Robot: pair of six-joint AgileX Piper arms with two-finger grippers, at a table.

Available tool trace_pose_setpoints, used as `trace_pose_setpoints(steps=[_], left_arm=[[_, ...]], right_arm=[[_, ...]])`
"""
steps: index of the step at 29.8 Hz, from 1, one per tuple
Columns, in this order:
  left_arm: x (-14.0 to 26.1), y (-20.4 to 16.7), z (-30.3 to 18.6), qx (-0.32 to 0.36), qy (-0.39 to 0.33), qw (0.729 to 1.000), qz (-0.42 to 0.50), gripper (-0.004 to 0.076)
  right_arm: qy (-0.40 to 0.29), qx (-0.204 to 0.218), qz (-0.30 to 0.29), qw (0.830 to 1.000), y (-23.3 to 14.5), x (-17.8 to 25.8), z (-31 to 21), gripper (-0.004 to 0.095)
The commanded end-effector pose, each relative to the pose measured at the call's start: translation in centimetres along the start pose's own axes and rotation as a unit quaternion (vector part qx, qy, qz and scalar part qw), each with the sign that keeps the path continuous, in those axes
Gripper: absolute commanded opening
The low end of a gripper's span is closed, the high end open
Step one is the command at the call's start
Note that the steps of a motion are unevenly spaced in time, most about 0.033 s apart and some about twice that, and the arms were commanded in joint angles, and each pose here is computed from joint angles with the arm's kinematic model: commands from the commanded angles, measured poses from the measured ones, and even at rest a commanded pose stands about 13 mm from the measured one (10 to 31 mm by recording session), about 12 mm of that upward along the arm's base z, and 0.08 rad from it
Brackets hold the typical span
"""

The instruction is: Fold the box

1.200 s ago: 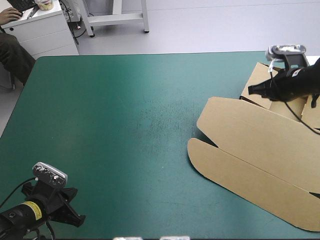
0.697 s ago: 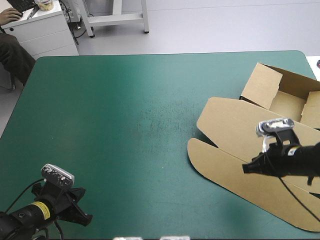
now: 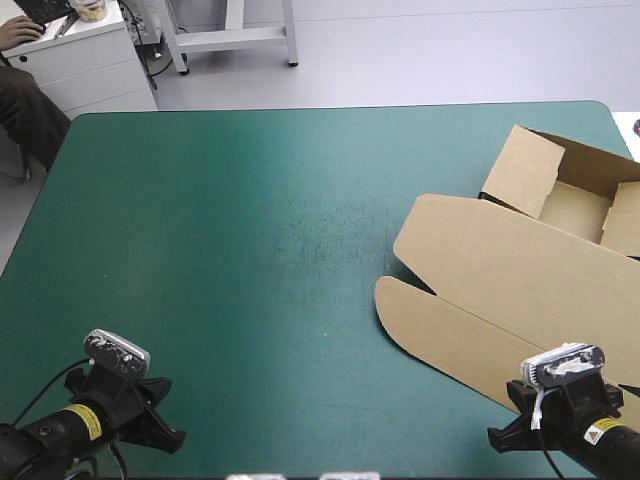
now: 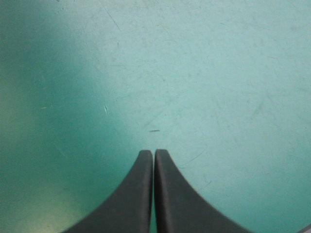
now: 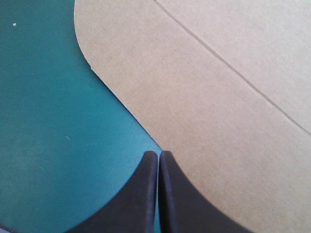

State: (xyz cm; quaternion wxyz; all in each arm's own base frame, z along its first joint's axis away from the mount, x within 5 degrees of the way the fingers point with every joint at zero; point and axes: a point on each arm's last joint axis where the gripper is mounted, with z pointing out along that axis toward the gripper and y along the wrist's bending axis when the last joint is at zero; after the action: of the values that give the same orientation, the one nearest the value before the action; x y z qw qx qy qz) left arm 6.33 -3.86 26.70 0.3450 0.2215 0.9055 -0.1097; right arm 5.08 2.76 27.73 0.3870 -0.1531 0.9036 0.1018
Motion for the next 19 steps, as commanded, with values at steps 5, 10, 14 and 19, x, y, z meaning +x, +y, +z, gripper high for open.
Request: trace_pose_setpoints(steps=[5, 10, 14, 19], left_arm=[[-1.05, -0.13, -0.55, 0.006, -0.034, 0.999, -0.005, -0.0010], [-1.05, -0.13, -0.55, 0.006, -0.034, 0.999, -0.005, -0.0010], [-1.05, -0.13, -0.55, 0.006, -0.034, 0.999, -0.005, -0.0010], [-1.06, -0.13, -0.55, 0.006, -0.035, 0.999, -0.005, -0.0010]], right_arm=[[-0.036, 0.003, -0.002, 0.999, 0.06, -0.72, -0.39, -0.0005], [-0.026, -0.002, 0.016, 1.000, 0.14, -0.53, -0.38, -0.0005], [-0.027, -0.002, 0.016, 1.000, 0.14, -0.54, -0.38, -0.0005], [-0.027, -0.002, 0.016, 1.000, 0.14, -0.54, -0.38, -0.0005]])
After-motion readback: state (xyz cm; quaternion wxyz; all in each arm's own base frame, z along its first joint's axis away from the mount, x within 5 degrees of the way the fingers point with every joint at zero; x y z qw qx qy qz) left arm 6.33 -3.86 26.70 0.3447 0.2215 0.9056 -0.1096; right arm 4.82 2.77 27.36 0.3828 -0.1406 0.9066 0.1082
